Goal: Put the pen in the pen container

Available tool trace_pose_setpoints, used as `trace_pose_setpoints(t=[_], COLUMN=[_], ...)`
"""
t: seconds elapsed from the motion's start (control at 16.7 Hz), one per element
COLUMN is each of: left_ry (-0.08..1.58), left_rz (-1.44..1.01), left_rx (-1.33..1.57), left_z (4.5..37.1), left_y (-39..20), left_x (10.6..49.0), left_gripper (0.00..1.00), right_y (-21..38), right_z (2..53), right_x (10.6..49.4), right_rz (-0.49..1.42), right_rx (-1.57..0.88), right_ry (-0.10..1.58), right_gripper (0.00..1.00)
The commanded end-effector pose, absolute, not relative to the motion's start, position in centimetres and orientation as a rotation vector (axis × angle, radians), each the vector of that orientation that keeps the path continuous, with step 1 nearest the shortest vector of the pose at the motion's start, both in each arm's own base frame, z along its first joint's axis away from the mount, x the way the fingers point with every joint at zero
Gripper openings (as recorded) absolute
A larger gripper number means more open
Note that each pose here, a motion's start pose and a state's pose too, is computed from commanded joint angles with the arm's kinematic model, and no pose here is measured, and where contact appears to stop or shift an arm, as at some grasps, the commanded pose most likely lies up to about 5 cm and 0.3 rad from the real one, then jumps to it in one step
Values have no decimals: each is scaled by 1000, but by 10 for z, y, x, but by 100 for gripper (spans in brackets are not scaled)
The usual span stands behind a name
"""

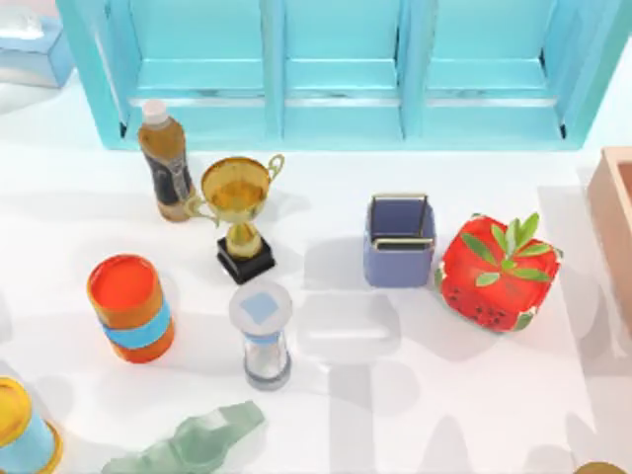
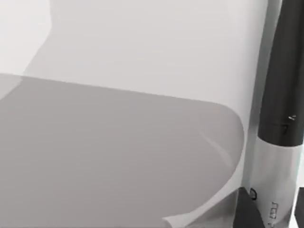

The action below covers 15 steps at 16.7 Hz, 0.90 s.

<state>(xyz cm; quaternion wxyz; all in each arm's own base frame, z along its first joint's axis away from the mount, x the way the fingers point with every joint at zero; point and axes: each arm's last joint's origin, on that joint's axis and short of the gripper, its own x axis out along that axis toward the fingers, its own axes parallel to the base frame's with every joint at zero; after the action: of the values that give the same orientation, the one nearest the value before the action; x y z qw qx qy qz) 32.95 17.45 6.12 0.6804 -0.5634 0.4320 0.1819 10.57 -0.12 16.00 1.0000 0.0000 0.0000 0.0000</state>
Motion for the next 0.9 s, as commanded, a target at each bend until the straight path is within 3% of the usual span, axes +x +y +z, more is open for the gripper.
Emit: trace_pose_setpoints(t=[0.48, 0.54, 0.72, 0.9], left_ry=[970, 922, 915, 912], left_rz=[408, 414, 414, 416], left_rx=[-1265, -1268, -1266, -1260], left_z=[61, 83, 94, 124], left_y=[175, 187, 192, 202], left_x=[330, 325, 318, 297], left_gripper=[0, 0, 0, 0], right_y=[-1, -1, -1, -1], right_z=[160, 160, 160, 160], right_x=[106, 106, 106, 106], right_rz=[0, 0, 0, 0], right_rx=[0, 0, 0, 0], right_ry=[0, 0, 0, 0], right_gripper=[100, 100, 100, 100])
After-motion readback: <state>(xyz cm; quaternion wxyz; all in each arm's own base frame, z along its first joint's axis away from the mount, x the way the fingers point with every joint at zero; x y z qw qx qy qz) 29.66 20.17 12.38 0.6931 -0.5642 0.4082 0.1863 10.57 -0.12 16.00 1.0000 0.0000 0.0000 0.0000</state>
